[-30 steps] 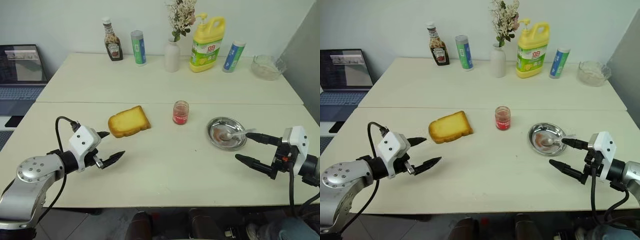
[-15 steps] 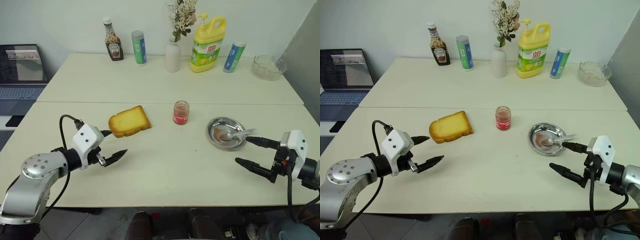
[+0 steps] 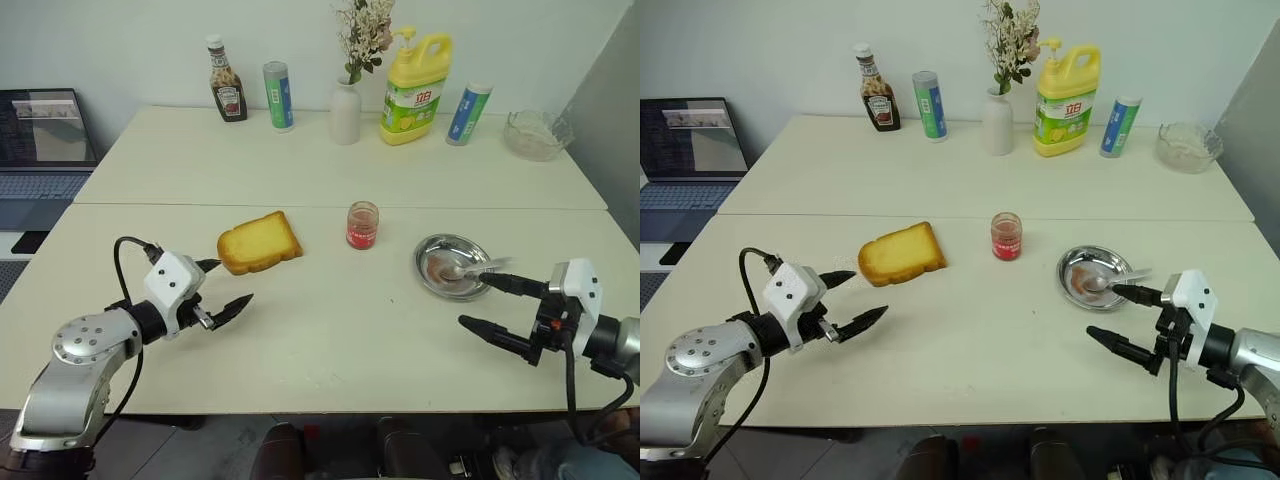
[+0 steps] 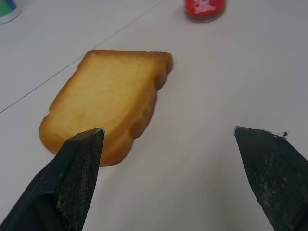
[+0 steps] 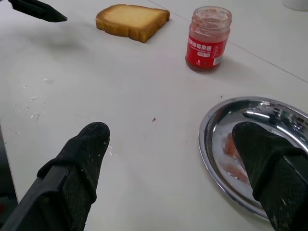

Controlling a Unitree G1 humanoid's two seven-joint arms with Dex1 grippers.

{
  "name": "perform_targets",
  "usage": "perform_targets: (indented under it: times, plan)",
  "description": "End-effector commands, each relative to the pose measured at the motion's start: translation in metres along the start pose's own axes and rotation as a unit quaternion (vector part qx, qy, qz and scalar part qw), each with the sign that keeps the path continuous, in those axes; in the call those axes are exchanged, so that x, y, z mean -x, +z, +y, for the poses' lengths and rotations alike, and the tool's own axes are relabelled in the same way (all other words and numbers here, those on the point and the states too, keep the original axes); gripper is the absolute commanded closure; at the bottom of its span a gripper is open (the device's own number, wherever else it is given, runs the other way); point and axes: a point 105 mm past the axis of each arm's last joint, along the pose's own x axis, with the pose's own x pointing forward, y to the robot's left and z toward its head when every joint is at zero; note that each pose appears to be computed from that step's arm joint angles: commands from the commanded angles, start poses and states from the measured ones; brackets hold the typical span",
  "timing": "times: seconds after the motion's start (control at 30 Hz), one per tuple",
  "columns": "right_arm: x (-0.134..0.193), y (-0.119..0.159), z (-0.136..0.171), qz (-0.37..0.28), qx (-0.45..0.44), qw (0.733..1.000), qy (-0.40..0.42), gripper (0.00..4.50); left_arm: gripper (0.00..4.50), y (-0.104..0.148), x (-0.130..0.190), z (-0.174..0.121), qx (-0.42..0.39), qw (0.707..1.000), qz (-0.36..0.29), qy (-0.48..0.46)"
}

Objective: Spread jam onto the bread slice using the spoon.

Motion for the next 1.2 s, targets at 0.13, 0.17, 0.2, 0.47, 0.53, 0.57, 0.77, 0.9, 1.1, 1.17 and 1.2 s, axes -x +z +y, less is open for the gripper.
perform_targets:
  times: [0.13, 0.17, 0.2, 0.47, 0.53, 0.57, 0.77, 0.9, 1.1, 1.17, 1.2]
  plan:
    - [-0.022, 0.038, 0.014, -0.040, 0.041, 0.997, 0.042, 0.05, 0.00, -0.007, 0.000, 0.054, 0.129, 0.978, -0.001, 0.162]
    - [-0.026, 0.043, 0.016, -0.044, 0.047, 0.997, 0.050, 0.05, 0.00, -0.008, -0.004, 0.058, 0.163, 0.971, -0.004, 0.172]
    - [-0.030, 0.047, 0.018, -0.045, 0.053, 0.996, 0.058, 0.05, 0.00, -0.010, -0.008, 0.060, 0.184, 0.967, 0.000, 0.178]
    - [-0.058, 0.072, 0.029, -0.077, 0.081, 0.987, 0.117, 0.05, 0.00, -0.024, -0.052, 0.060, 0.280, 0.942, 0.041, 0.179]
    - [-0.060, 0.074, 0.031, -0.077, 0.088, 0.985, 0.129, 0.05, 0.00, -0.025, -0.060, 0.060, 0.299, 0.936, 0.045, 0.179]
    - [-0.061, 0.075, 0.032, -0.076, 0.091, 0.984, 0.133, 0.05, 0.00, -0.025, -0.064, 0.060, 0.310, 0.933, 0.046, 0.177]
    - [-0.061, 0.082, 0.041, -0.075, 0.108, 0.977, 0.168, 0.00, 0.60, -0.031, -0.081, 0.052, 0.348, 0.923, 0.076, 0.149]
    - [-0.057, 0.082, 0.049, -0.056, 0.116, 0.971, 0.203, 0.00, 1.68, -0.036, -0.087, 0.041, 0.348, 0.924, 0.102, 0.123]
    - [-0.055, 0.081, 0.048, -0.053, 0.116, 0.971, 0.203, 0.00, 3.53, -0.037, -0.087, 0.036, 0.352, 0.922, 0.111, 0.113]
    - [-0.055, 0.080, 0.047, -0.052, 0.116, 0.972, 0.199, 0.00, 4.13, -0.037, -0.086, 0.035, 0.354, 0.922, 0.112, 0.109]
    - [-0.054, 0.079, 0.047, -0.051, 0.115, 0.972, 0.197, 0.00, 4.46, -0.037, -0.086, 0.034, 0.356, 0.922, 0.110, 0.107]
